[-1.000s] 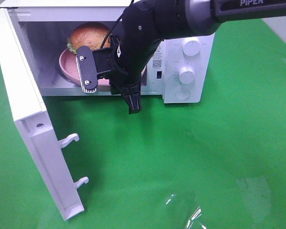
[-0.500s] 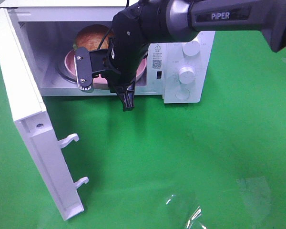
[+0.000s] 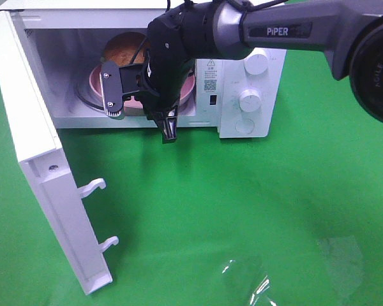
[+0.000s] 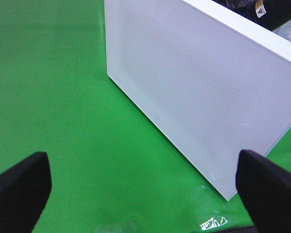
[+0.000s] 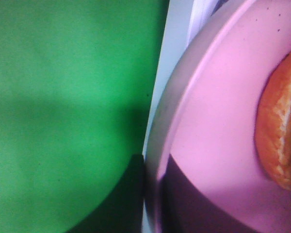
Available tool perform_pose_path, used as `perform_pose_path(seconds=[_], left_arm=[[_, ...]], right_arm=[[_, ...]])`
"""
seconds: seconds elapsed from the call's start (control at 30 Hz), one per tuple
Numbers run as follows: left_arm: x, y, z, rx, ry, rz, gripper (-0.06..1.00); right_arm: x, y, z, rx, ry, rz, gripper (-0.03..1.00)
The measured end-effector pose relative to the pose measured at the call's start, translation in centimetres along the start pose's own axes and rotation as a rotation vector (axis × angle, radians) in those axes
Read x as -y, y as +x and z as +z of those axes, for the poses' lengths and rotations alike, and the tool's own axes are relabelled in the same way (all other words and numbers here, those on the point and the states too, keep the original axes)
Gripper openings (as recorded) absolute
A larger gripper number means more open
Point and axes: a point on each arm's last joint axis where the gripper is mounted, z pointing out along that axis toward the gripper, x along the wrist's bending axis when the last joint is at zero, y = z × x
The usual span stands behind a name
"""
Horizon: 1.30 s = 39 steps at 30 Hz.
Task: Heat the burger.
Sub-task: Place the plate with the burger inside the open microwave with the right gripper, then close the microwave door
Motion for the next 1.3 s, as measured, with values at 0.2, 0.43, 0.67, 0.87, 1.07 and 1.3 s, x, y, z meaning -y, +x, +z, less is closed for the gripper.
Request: perform_pose_path(seconds=[0.2,0.43,0.67,0.87,1.07,1.3], left_arm=[[0.0,0.0,0.0,0.0,0.0,0.0,0.95],[0.0,0.0,0.0,0.0,0.0,0.0,0.95],[0.0,0.0,0.0,0.0,0.0,0.0,0.95],[0.0,0.0,0.0,0.0,0.0,0.0,0.95],[0.0,0.0,0.0,0.0,0.0,0.0,0.95],[0.0,0.0,0.0,0.0,0.0,0.0,0.95]], right_arm=[[0.1,-0.1,0.0,0.011,-0.004,-0.022,0.06],[0.0,-0.3,0.0,0.028,-0.014,-0.023,0.1],[-0.3,-1.1,-0.3,0.085,-0.037,-0.028,0.26],[-0.2,-1.0,-0.4,0.076,-0.035,0.002,0.44],[-0.2,-0.6,-0.3,0.024,-0.026,0.025,0.47],[0.2,0.2,-1.3,0.023,-0.035,0.027,0.54]])
